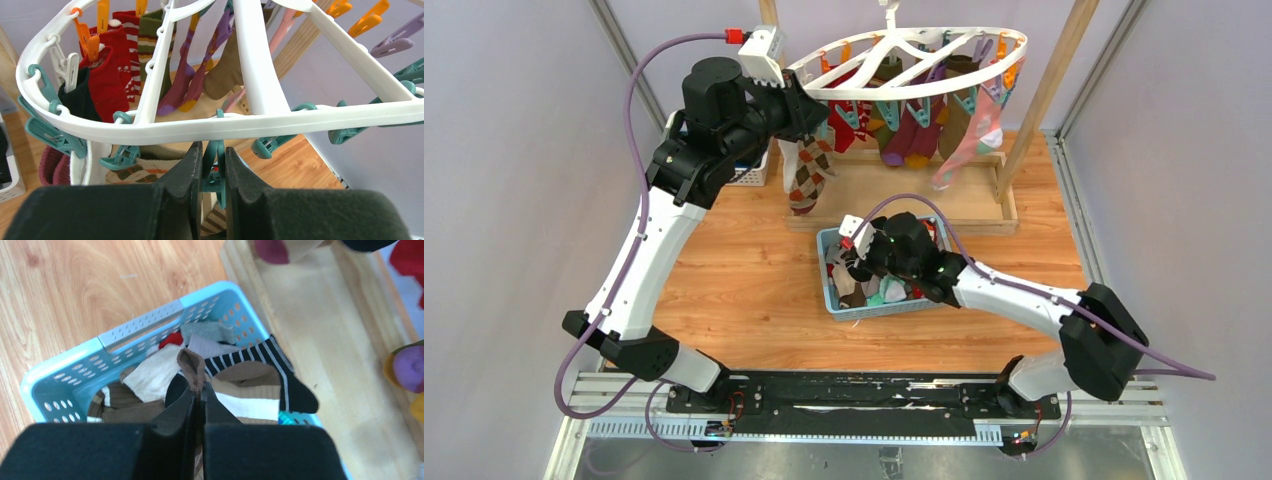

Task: Clip the socks to the hanger
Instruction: Pick up the sock from the bin.

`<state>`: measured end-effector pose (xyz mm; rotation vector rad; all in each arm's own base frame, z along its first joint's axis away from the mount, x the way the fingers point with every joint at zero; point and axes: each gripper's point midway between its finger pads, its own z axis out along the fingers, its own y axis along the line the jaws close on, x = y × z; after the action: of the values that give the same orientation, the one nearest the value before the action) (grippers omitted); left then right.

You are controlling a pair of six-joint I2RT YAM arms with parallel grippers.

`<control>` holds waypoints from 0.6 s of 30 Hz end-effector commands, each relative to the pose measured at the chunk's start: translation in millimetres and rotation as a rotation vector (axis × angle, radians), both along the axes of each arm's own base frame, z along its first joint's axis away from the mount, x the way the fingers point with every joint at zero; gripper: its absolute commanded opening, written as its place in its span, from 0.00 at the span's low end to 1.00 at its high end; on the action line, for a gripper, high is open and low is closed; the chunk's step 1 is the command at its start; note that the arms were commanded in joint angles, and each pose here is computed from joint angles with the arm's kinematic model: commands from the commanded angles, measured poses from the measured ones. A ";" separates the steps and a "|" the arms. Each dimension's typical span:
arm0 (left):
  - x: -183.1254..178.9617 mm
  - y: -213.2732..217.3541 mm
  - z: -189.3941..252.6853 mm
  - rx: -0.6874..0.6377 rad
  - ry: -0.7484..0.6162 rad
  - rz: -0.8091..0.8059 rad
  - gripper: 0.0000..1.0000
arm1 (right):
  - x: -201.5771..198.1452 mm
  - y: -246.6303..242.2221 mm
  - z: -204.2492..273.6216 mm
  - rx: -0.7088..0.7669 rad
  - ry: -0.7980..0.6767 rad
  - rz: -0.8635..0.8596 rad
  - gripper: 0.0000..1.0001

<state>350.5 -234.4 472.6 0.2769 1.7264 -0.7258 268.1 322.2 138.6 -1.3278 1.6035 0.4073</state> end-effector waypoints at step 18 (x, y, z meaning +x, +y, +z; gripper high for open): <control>-12.6 5.4 -19.4 0.031 0.067 -0.013 0.04 | 62.4 -18.3 267.6 0.920 -0.191 -0.617 0.00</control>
<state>350.5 -238.3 465.6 0.2992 1.7361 -0.7371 325.2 307.1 380.2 -0.4216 1.2941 0.4566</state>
